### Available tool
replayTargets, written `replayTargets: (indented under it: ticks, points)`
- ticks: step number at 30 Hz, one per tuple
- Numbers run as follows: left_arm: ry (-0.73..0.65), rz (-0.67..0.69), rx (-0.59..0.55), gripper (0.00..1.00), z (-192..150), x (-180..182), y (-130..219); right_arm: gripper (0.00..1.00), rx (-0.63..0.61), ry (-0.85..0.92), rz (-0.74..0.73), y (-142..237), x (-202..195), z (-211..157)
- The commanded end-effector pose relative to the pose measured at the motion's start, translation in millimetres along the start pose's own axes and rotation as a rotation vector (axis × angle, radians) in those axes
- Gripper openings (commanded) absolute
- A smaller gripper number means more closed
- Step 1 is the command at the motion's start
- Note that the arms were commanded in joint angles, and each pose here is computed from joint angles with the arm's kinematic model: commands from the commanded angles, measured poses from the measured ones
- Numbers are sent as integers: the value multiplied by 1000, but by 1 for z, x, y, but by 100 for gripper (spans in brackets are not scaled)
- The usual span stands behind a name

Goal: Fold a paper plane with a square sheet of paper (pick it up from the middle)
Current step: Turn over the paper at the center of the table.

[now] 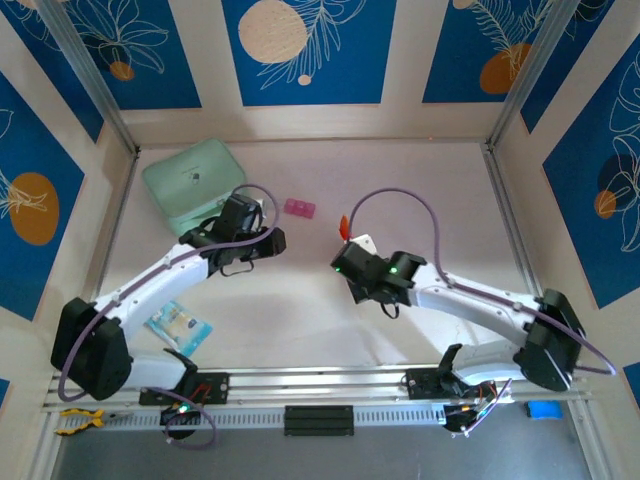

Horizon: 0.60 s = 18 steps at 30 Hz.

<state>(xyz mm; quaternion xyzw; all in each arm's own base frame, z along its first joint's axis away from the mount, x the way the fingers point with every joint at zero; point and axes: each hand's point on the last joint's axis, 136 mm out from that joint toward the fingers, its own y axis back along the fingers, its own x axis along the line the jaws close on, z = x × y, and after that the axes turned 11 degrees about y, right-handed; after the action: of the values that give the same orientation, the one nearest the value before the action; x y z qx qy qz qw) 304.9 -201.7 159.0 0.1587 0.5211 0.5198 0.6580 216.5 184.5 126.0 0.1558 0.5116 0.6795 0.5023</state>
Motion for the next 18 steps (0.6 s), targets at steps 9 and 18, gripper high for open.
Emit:
replayTargets:
  ticks: [9,18]
  points:
    - [86,128,-115,51,15,45,22,6,141,322,-98,-26,51,-12]
    - [85,119,-101,53,13,46,18,28,113,299,144,-22,116,-8]
